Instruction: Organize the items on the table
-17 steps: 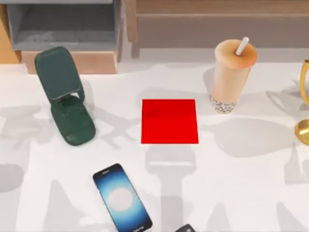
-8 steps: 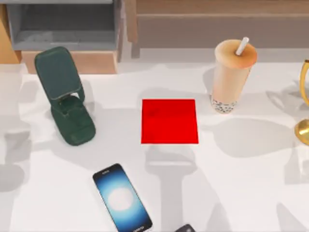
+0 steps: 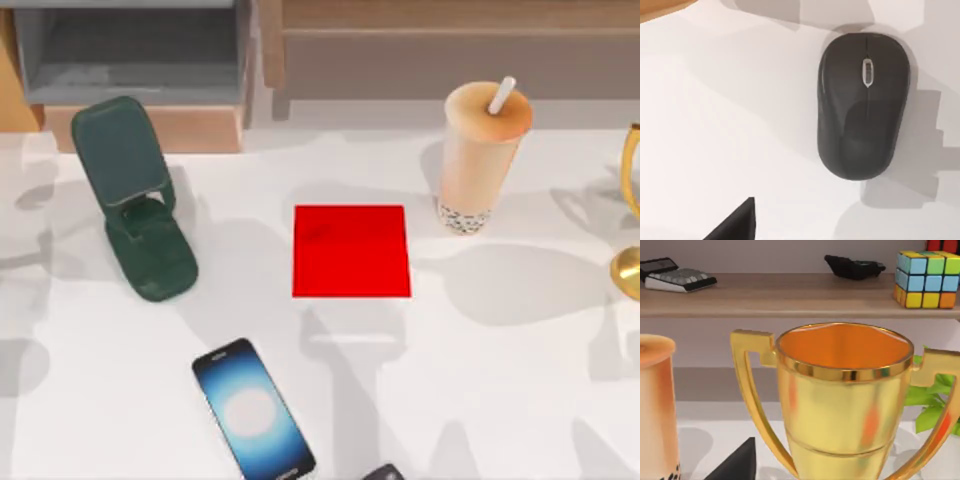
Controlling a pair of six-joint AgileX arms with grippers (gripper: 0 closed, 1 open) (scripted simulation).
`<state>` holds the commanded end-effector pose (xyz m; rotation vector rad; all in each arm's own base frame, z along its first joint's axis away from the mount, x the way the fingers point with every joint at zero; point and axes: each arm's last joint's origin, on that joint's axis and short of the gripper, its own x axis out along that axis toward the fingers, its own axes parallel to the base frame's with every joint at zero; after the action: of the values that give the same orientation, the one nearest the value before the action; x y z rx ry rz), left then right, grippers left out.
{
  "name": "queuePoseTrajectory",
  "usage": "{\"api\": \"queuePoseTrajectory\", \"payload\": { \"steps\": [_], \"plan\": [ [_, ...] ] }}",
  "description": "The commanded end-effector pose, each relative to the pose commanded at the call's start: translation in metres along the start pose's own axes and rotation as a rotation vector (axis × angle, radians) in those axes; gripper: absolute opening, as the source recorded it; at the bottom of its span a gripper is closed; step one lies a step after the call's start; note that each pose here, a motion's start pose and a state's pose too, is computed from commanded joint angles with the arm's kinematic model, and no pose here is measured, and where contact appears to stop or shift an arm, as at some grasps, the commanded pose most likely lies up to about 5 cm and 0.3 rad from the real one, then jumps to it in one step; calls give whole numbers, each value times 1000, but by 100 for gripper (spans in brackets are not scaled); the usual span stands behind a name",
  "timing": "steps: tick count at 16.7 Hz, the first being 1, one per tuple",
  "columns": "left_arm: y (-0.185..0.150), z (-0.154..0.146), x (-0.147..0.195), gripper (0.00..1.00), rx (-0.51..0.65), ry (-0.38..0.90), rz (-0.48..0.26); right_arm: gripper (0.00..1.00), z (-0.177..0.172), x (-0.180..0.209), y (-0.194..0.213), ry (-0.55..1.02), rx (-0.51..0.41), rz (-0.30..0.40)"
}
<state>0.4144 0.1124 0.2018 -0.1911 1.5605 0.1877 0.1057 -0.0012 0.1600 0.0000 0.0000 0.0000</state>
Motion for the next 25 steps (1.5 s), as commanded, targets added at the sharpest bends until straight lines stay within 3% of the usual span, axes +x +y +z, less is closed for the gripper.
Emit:
{"api": "queuePoseTrajectory", "payload": {
  "steps": [7,15,21,25],
  "plan": [
    [-4,1,5,100,3,2,0,100,0,0,0,0,0,0],
    [-9,2,81,100,3,5,-1,100,0,0,0,0,0,0],
    [0,0,91,100,0,3,0,100,0,0,0,0,0,0],
    [0,0,91,70,0,3,0,100,0,0,0,0,0,0]
  ]
}}
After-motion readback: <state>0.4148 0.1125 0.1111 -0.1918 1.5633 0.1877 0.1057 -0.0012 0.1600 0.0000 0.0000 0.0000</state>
